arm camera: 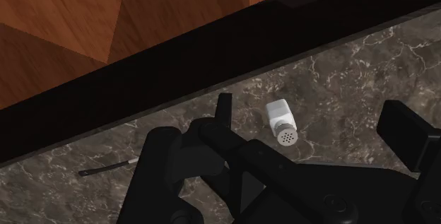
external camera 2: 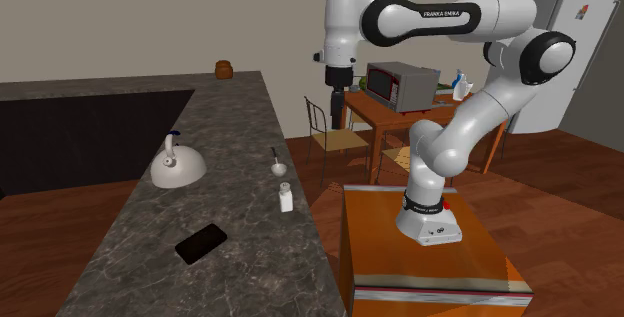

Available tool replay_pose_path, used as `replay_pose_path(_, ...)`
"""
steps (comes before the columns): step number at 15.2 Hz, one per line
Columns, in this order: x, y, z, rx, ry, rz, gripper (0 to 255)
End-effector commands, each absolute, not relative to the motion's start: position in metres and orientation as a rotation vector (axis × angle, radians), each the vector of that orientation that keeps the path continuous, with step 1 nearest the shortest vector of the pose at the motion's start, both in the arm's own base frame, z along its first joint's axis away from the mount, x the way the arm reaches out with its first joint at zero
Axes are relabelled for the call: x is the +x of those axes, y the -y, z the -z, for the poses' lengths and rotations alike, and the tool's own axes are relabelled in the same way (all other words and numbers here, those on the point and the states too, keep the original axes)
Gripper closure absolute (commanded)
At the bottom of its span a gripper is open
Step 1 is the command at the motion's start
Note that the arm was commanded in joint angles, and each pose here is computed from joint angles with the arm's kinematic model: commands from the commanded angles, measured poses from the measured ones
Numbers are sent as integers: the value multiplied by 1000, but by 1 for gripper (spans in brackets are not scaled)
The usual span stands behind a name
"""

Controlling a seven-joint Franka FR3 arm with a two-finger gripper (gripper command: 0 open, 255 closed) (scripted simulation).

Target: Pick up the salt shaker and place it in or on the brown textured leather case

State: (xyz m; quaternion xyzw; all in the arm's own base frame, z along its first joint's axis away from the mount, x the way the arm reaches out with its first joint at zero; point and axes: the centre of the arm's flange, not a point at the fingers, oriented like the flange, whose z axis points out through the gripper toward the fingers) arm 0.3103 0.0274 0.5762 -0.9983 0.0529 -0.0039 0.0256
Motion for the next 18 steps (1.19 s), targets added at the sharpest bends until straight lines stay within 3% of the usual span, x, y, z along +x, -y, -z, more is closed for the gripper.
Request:
replay_pose_path(1,310,-27,-576,-3086,-164,12,0)
replay_pose_path(18,456,-68,-410,-3112,-351,23,0)
